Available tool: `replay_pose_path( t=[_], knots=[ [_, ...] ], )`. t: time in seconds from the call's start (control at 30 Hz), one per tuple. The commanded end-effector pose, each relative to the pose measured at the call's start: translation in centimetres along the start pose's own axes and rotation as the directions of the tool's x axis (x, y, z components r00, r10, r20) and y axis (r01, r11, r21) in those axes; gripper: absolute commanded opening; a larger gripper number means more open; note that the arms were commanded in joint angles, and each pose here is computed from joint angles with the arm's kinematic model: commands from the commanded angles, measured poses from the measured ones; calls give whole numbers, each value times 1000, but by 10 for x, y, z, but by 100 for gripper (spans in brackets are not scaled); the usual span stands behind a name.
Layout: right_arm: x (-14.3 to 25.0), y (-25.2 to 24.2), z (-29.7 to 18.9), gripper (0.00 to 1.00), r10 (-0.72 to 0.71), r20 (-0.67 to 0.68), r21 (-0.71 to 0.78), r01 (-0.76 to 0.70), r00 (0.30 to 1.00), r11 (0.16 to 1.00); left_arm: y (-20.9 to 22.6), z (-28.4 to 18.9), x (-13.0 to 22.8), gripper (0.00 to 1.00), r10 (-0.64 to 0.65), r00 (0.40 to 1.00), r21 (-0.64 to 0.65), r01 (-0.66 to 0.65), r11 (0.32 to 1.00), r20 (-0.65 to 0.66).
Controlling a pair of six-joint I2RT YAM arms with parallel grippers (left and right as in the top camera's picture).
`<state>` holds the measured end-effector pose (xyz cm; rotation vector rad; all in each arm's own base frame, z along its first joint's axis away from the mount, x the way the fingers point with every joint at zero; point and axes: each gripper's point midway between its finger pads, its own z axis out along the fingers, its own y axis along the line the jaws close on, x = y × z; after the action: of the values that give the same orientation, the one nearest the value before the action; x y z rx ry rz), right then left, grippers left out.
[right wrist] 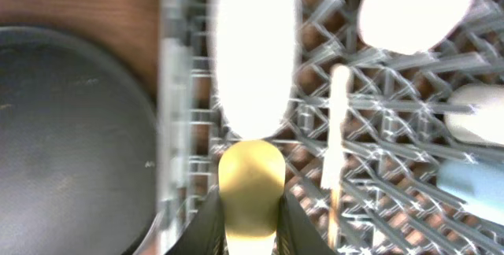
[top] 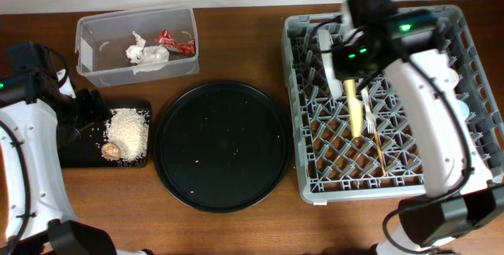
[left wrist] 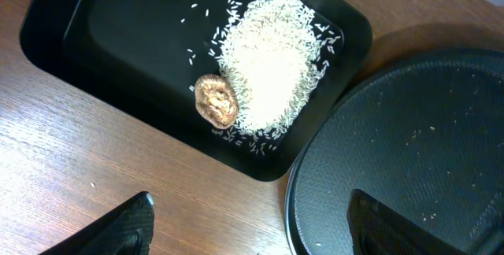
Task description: Sort waste into correct bins and load items into the dishwasher rack
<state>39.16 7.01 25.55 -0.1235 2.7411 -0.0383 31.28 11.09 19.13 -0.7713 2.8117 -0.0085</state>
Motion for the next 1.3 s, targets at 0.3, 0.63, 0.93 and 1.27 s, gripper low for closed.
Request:
replay_pose_path(
  t=[0.3,0.63,0.93,1.27],
  knots=[
    [88,-79,149,16,-116,-228,-45,109,967,993,-1,-2,1,78,-4,1000,-5,4,1000,4],
    [25,-77,52,98,-66,10,-44,66,998,997,-3,-2,2,78,-2,1000,8,2,1000,0],
    [27,-64,-9,98,119,10,-213,-114,993,970,-115,-5,47,87,507,862,170,-501,848,9],
    [154,-57,-44,98,127,391,-134,-80,912,988,-60,-39,134,99,410,807,139,-506,852,425]
  ],
)
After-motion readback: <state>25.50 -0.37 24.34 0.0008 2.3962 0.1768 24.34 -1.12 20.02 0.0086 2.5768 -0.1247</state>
